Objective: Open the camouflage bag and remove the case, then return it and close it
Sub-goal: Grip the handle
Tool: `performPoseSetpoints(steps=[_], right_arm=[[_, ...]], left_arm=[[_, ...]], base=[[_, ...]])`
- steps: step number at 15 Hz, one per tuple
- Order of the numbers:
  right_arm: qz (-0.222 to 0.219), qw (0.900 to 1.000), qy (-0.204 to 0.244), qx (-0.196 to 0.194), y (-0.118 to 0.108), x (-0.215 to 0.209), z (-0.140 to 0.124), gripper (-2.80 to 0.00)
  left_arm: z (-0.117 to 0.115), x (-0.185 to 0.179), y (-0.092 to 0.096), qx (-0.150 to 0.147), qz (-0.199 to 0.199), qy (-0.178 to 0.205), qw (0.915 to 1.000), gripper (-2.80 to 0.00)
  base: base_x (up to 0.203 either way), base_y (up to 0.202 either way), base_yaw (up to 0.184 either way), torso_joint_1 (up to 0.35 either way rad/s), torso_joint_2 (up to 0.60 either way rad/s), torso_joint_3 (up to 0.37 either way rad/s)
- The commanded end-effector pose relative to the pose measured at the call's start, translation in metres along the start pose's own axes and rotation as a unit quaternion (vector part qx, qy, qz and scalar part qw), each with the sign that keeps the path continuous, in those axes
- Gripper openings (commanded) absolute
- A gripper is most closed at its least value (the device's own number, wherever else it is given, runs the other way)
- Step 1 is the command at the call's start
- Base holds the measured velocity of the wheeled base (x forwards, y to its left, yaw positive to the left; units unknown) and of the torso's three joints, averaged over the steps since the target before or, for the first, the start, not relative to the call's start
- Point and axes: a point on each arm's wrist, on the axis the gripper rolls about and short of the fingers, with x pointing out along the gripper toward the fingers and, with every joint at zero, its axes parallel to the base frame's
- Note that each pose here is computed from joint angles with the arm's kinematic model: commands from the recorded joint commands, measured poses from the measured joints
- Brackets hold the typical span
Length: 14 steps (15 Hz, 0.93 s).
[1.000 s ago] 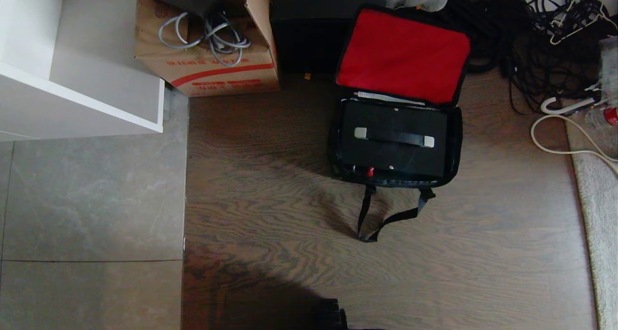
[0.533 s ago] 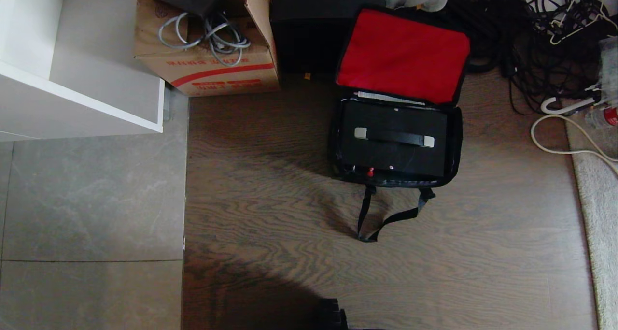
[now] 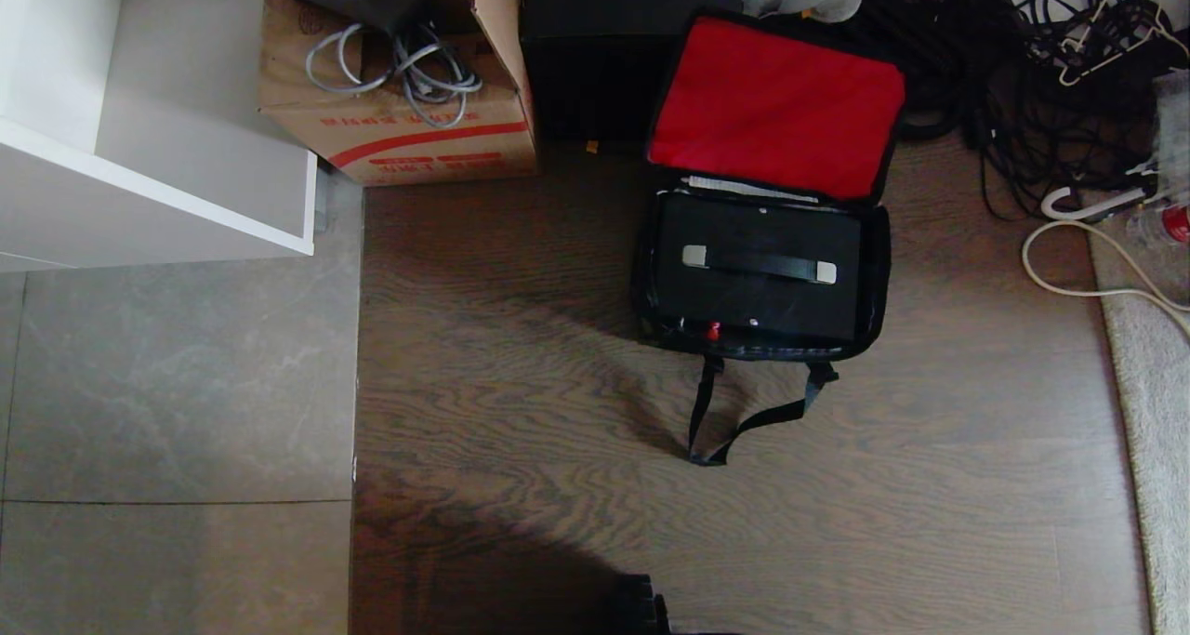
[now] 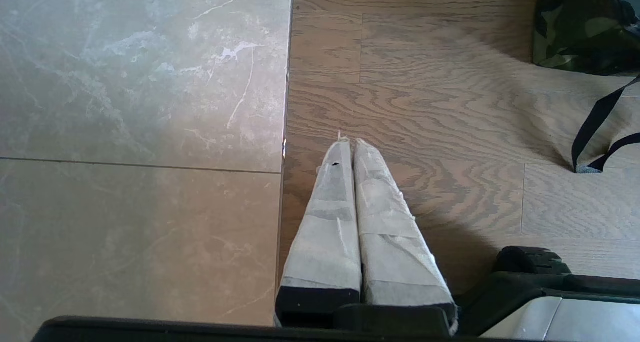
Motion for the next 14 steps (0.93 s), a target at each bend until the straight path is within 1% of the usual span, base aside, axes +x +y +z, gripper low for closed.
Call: performPoseSetpoints(steps=[1, 5, 8, 14], right_arm=[[0.0, 1.0, 0.002, 0.0, 0.0, 0.0003, 0.0001, -2.8], [0.0, 1.0, 0.002, 0.0, 0.0, 0.0003, 0.0001, -2.8], [0.0, 1.0, 0.002, 0.0, 0.0, 0.0003, 0.0001, -2.8], [0.0, 1.0, 0.002, 0.0, 0.0, 0.0003, 0.0001, -2.8]], left_arm=[[-0.0021, 0.0005, 0.0001, 0.001, 0.001, 0.004, 1.0, -2.8], [-0.0021, 0.0005, 0.0001, -0.002, -0.001, 0.004, 1.0, -2.8], [-0.0021, 0.0005, 0.0001, -0.001, -0.001, 0.004, 1.0, -2.8], [-0.0021, 0.0005, 0.0001, -0.001, -0.001, 0.004, 1.0, -2.8]], base=[[0.0, 0.0, 0.0, 0.0, 0.0, 0.0], [0.0, 0.0, 0.0, 0.0, 0.0, 0.0], [0.089, 0.0, 0.0, 0.002, 0.0, 0.001], [0.0, 0.0, 0.0, 0.0, 0.0, 0.0]])
